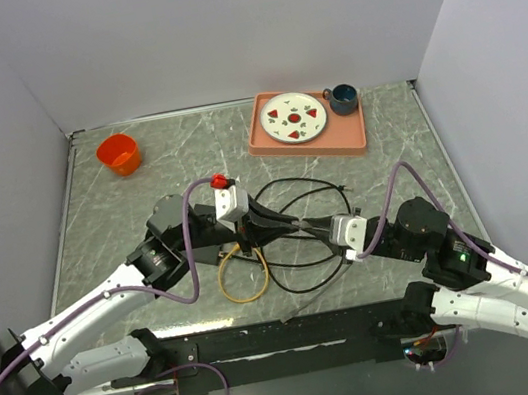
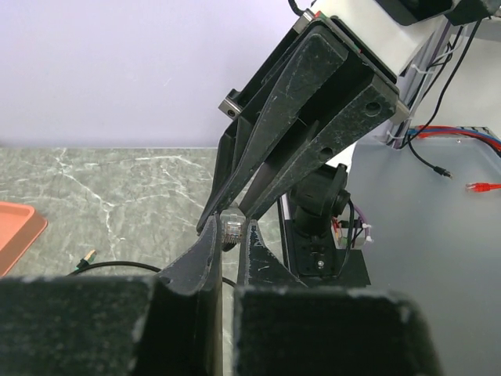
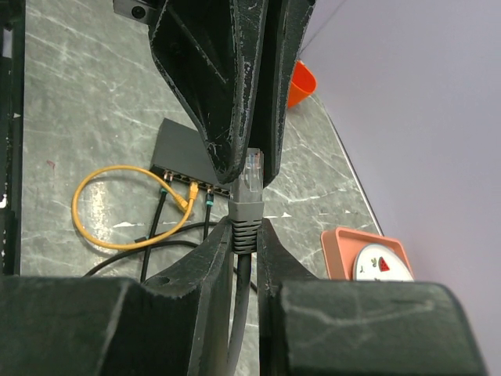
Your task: Insert the plug into the switch port
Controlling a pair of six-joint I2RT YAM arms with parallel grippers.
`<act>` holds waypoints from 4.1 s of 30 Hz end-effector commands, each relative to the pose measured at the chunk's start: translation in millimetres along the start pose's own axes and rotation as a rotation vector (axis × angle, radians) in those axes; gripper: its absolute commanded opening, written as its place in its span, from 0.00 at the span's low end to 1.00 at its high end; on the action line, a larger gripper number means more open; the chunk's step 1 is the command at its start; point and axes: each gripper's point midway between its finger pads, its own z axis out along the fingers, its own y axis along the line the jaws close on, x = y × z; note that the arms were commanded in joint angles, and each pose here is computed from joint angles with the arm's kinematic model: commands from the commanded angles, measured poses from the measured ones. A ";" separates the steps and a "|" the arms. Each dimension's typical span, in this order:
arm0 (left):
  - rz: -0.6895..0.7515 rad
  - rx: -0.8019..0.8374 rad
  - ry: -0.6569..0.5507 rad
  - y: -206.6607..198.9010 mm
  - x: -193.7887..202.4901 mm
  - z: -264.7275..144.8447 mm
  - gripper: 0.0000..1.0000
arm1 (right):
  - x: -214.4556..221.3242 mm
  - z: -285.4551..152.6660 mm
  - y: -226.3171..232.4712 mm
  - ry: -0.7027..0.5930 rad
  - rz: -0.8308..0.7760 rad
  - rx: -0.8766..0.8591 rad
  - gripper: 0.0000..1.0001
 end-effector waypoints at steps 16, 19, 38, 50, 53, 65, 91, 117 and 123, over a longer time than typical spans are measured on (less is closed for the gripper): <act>0.243 0.022 0.046 -7.5 0.5 -14.6 0.01 | -25.1 -3.6 23.2 -0.035 0.013 -0.193 0.82; 0.258 0.022 0.062 -5.6 8.4 -14.6 0.01 | -31.4 -6.1 22.0 -0.064 0.010 -0.189 0.70; 0.275 0.048 0.051 -17.1 8.8 -11.6 0.01 | -25.4 4.1 18.0 -0.032 0.039 -0.168 0.33; 0.279 0.040 0.054 -18.0 7.9 -12.2 0.01 | -19.4 7.2 16.1 -0.004 0.050 -0.155 0.00; 0.282 0.036 0.057 -17.6 9.3 -12.8 0.01 | -19.3 6.4 14.9 0.000 0.051 -0.150 0.15; 0.285 0.015 0.066 -14.5 11.0 -14.5 0.01 | -21.0 2.1 13.0 -0.003 0.052 -0.137 0.41; 0.266 -0.028 0.107 -6.9 26.0 -17.8 0.01 | -19.4 6.8 13.2 0.006 0.063 -0.141 0.00; -0.772 -1.285 0.147 264.5 198.6 -252.8 0.97 | 149.9 169.3 -7.5 0.482 0.510 -0.119 0.00; -0.848 -1.274 0.177 261.5 227.1 -261.0 0.97 | 220.1 204.4 1.6 0.646 0.555 -0.078 0.00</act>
